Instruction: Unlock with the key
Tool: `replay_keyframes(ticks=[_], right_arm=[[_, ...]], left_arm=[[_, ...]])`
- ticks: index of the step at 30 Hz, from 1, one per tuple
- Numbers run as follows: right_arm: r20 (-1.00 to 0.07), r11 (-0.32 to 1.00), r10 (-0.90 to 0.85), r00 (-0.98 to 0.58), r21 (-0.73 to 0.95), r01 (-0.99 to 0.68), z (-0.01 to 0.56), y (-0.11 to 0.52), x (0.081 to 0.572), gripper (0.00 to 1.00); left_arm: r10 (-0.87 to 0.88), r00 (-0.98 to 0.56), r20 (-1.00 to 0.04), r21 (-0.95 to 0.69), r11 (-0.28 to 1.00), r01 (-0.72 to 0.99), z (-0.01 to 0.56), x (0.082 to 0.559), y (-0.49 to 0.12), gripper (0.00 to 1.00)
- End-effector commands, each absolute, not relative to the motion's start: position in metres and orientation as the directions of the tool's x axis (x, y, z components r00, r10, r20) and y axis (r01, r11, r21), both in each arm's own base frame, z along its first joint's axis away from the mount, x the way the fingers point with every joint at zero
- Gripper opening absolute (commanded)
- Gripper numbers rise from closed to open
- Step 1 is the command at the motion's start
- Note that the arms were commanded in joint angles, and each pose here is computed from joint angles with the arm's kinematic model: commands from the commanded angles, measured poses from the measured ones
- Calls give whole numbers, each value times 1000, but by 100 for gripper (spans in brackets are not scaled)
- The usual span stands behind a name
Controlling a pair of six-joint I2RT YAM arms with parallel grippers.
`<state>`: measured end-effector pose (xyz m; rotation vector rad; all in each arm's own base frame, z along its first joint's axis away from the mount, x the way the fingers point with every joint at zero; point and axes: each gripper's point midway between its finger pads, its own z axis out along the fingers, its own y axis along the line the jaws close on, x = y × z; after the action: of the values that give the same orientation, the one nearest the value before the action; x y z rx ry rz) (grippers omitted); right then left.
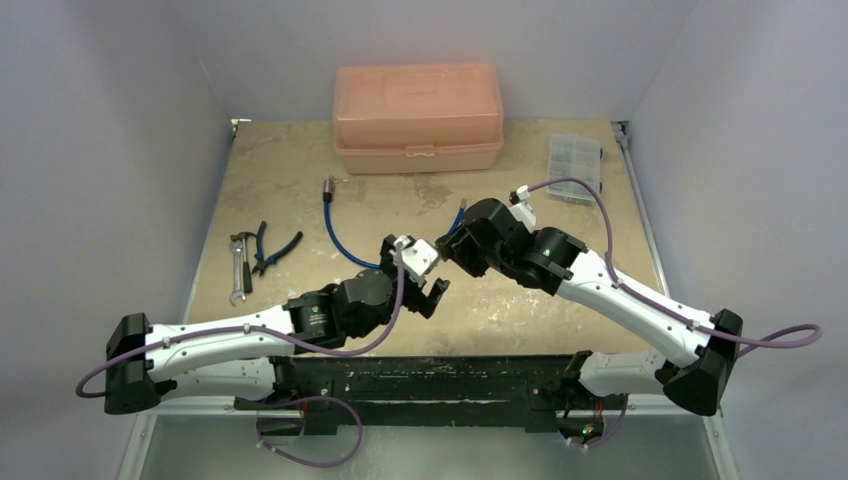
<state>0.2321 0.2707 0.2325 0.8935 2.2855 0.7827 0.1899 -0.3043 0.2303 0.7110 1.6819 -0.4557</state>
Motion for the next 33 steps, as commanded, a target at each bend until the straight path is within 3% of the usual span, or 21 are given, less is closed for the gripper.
replay_keyframes(ticks=[1,12,21,33], right_arm=[[-311,584,743,-593,734,347,249,268,238,0],[-333,570,751,-571,763,305,249,261,238,0],[-330,547,747,-577,798,253,258,263,237,0],[-308,494,765,-566,844,208,276,262,235,0]], left_arm=[[17,-205,-979,-130,723,679,244,174,-299,80],[-326,-228,-918,-388,612,689,272,159,-281,78],[-401,-298,-866,-487,546,682,273,181,-288,86],[-445,-288,-848,-502,496,709,281,196,-305,77]])
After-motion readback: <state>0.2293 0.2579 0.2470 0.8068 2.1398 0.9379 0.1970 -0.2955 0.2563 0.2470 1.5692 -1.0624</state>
